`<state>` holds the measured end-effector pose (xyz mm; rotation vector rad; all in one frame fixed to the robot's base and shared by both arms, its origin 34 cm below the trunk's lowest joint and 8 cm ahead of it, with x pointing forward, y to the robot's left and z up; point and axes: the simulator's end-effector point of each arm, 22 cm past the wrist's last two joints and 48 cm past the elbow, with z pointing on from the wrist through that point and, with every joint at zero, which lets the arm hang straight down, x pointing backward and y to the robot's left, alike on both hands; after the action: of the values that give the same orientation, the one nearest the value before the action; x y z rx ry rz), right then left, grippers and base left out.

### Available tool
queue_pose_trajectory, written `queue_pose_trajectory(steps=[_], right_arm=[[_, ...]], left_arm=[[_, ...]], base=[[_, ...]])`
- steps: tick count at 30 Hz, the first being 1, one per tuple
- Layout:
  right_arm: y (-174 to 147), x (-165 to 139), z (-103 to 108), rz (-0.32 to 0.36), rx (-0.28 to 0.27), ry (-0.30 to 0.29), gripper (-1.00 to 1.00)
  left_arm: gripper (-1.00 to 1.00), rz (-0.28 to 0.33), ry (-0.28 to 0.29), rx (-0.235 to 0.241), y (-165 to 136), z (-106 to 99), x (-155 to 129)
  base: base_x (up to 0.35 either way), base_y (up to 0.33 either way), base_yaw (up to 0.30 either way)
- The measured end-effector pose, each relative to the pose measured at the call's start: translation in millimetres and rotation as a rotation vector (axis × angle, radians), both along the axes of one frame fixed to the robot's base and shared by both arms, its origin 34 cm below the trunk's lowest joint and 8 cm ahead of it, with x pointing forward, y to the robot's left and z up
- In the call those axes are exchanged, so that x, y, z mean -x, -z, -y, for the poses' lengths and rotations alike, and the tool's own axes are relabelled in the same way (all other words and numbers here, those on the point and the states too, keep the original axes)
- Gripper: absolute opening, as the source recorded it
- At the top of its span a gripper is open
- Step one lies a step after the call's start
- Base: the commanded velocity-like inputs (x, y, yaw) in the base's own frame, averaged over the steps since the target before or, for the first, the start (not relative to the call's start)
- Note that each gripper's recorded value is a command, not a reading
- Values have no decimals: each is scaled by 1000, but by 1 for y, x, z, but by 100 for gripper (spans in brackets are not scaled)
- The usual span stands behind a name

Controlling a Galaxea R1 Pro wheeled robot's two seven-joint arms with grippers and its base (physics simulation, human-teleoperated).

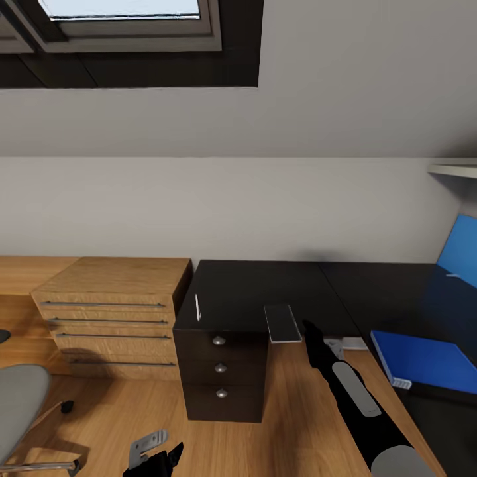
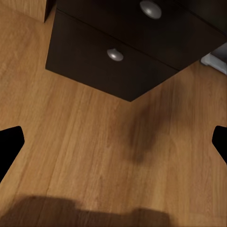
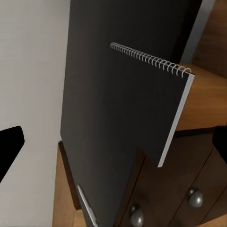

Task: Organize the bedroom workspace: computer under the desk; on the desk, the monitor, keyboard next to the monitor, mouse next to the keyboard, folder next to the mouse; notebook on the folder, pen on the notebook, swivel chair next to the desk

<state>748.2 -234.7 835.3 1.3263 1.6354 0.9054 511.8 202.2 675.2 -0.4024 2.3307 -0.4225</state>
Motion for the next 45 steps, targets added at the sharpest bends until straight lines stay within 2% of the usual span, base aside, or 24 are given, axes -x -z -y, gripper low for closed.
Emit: queue_pose_trajectory(steps=[4, 5, 8, 17, 19, 21, 27, 33, 45], right_arm=[[5, -1, 1, 7, 5, -1, 100], [6, -1, 2, 10, 7, -1, 100], [11, -1, 0, 9, 3, -1, 100], [26, 0, 3, 7, 6, 3, 100], [29, 0, 3, 8, 7, 2, 100], [33, 0, 2, 8, 7, 1, 100], [43, 1, 2, 8, 7, 0, 100], [54, 1, 2, 9, 7, 0, 100], [75, 3, 3, 10, 8, -1, 100]], left_arm=[[100, 3, 0, 0, 6, 0, 0], [100, 26, 0, 5, 0, -1, -1], [100, 44, 4, 1, -3, -9, 3], [100, 48, 5, 0, 10, -8, 4], [100, 39, -12, -19, 16, -14, 5], [100, 41, -57, -53, 18, -23, 5], [100, 47, -129, -110, 27, -21, 19], [100, 2, -218, -183, 42, -31, 36], [100, -20, -246, -190, 67, -27, 44]], base=[[0, 0, 0], [0, 0, 0], [0, 0, 0], [0, 0, 0], [0, 0, 0], [0, 0, 0], [0, 0, 0], [0, 0, 0], [0, 0, 0]])
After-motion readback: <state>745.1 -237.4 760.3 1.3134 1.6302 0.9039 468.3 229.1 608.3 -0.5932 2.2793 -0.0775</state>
